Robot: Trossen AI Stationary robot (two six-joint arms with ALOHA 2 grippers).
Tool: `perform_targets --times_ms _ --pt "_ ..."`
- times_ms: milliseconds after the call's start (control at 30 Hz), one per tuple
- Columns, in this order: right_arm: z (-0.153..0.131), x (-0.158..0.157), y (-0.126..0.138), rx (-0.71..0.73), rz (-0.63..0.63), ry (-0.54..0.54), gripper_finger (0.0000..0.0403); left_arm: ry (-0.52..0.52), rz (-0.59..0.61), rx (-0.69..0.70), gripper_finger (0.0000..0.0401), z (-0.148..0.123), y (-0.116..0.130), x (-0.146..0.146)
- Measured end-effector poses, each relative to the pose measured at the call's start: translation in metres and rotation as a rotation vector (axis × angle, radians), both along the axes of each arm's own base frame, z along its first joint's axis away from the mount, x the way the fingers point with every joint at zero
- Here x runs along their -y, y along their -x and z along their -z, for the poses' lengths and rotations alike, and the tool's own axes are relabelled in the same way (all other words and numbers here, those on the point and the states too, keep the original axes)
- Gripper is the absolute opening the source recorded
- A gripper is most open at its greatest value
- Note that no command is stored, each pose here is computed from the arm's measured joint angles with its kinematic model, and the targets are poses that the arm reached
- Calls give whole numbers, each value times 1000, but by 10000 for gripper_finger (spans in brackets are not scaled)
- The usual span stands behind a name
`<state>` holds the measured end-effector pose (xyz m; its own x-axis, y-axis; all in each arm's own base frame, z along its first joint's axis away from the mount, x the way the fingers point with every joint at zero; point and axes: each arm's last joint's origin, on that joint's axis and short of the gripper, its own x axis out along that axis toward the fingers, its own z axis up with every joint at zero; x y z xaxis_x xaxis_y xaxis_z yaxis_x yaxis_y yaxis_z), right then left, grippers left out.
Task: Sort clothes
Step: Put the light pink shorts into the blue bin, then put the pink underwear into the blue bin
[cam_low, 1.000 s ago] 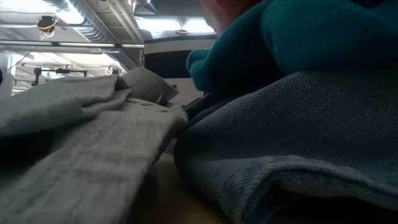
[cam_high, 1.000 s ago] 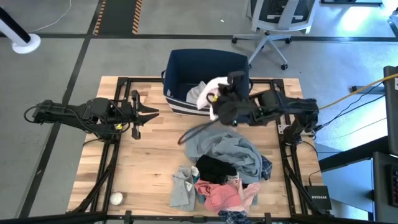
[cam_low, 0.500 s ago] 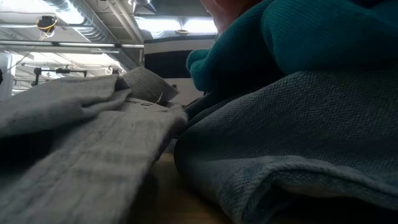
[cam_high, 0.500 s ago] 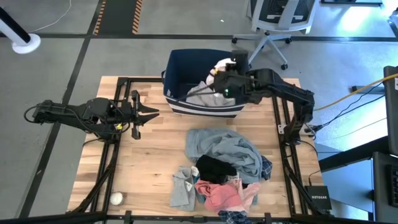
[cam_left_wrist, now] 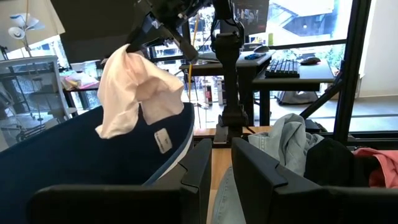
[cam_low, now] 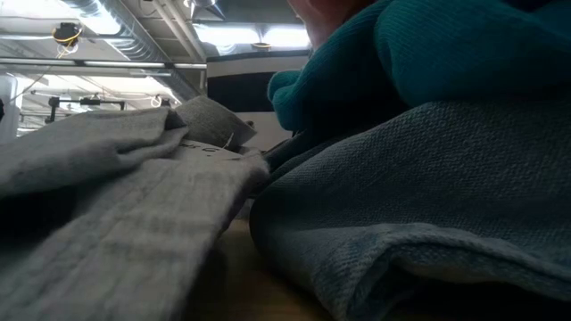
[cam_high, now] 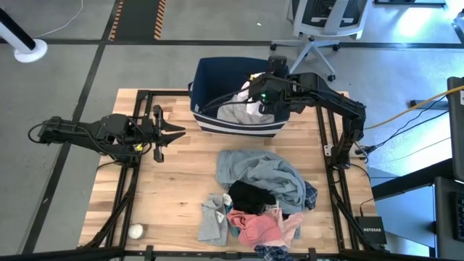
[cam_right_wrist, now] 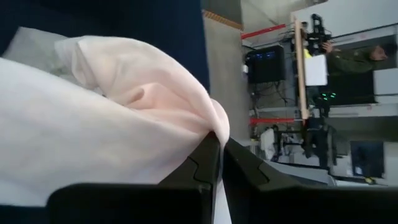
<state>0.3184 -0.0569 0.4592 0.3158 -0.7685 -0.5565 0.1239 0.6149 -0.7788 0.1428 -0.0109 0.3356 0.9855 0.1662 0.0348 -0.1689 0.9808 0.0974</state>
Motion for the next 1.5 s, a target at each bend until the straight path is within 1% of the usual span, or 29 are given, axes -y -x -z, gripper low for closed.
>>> perform_targets --times_ms 100,167,233,400,500,567,700,767,833,967,1200,1367,1500 --pt "2 -1 1 -6 -12 -34 29 0 0 0 59 0 0 0" --pt "3 -1 1 -4 -18 -62 42 0 0 0 59 0 0 0" --pt "3 -2 2 -8 -24 -77 66 1 0 3 59 0 0 0" --pt "3 -2 2 -7 -29 -85 145 1 -1 5 59 0 0 0" --pt "4 -2 1 -7 -43 -103 179 1 0 5 59 0 0 0" --pt "4 -4 1 -7 -70 -136 193 1 0 5 59 0 0 0" --pt "7 -14 -2 3 -180 -266 201 1 0 5 59 0 0 0" --pt "7 -26 -4 4 -246 -312 202 1 -1 5 59 0 0 0" --pt "7 -43 -5 0 -309 -334 202 -4 -1 4 59 0 0 0" --pt "7 -79 -5 -9 -413 -340 202 -3 0 4 59 0 0 0" --pt "9 -147 1 21 -565 -385 202 -3 0 4 59 0 0 0" --pt "21 -193 3 -15 -673 -409 202 1 0 5 59 0 0 0" --pt "35 -224 4 -59 -758 -480 202 4 0 8 59 -1 0 0"
